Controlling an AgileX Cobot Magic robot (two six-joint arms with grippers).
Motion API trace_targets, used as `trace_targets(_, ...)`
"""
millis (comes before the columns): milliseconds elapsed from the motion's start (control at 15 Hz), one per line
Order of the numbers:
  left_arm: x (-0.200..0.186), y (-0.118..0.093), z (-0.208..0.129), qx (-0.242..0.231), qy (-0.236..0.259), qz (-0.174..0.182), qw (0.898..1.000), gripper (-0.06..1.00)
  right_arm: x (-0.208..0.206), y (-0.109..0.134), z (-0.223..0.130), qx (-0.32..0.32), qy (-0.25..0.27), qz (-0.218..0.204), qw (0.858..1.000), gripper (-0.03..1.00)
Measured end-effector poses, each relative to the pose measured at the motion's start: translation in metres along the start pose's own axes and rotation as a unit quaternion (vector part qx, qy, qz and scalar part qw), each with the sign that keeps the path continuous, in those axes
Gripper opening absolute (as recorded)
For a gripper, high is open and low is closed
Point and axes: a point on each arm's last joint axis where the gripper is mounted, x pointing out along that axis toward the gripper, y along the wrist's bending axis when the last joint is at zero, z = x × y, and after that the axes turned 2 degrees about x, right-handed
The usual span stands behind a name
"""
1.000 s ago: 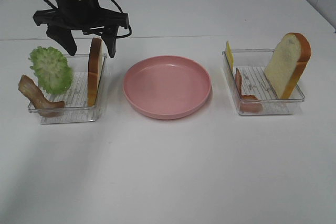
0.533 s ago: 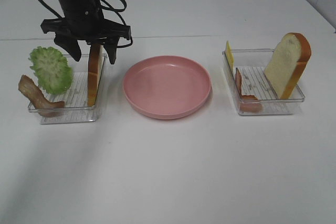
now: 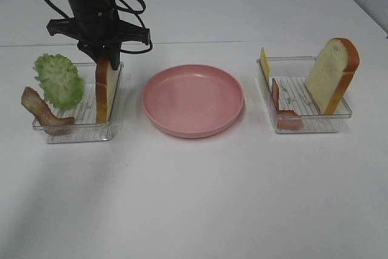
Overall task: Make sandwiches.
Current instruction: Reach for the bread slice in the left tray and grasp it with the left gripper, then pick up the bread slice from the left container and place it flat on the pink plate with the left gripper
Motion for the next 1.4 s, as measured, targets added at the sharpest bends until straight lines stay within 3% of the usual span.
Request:
trace_targets(333, -0.009, 0.001, -0.001, 0.001, 0.001, 0.001, 1.0, 0.22, 0.0, 0.0, 0.0, 0.0, 0.0, 0.0, 1.0, 0.69)
trace_targets(533, -0.05, 0.004, -0.005, 0.018, -0.005, -0.002, 1.0, 0.22, 0.0, 0.0, 0.0, 0.0, 0.0, 0.0, 1.0, 0.69)
trace_targets(733, -0.098, 0.007, -0.006, 0.016, -0.058, -0.017, 0.998, 0.22, 0.0, 0.0, 0.0, 0.0, 0.0, 0.0, 1.0, 0.69)
trace_targets(933, -0.123, 0.004, 0.001, 0.012, -0.134, -0.051, 0.99, 0.22, 0.0, 0.0, 0.0, 0.0, 0.0, 0.0, 1.0, 0.69)
trace_targets(1200, -0.117, -0.011, 0.007, 0.026, -0.156, -0.126, 0.979, 0.22, 0.0, 0.0, 0.0, 0.0, 0.0, 0.0, 1.0, 0.69)
trace_targets(1400, -0.087, -0.022, 0.011, 0.017, -0.133, -0.175, 0.975, 0.22, 0.0, 0.0, 0.0, 0.0, 0.0, 0.0, 1.0, 0.69)
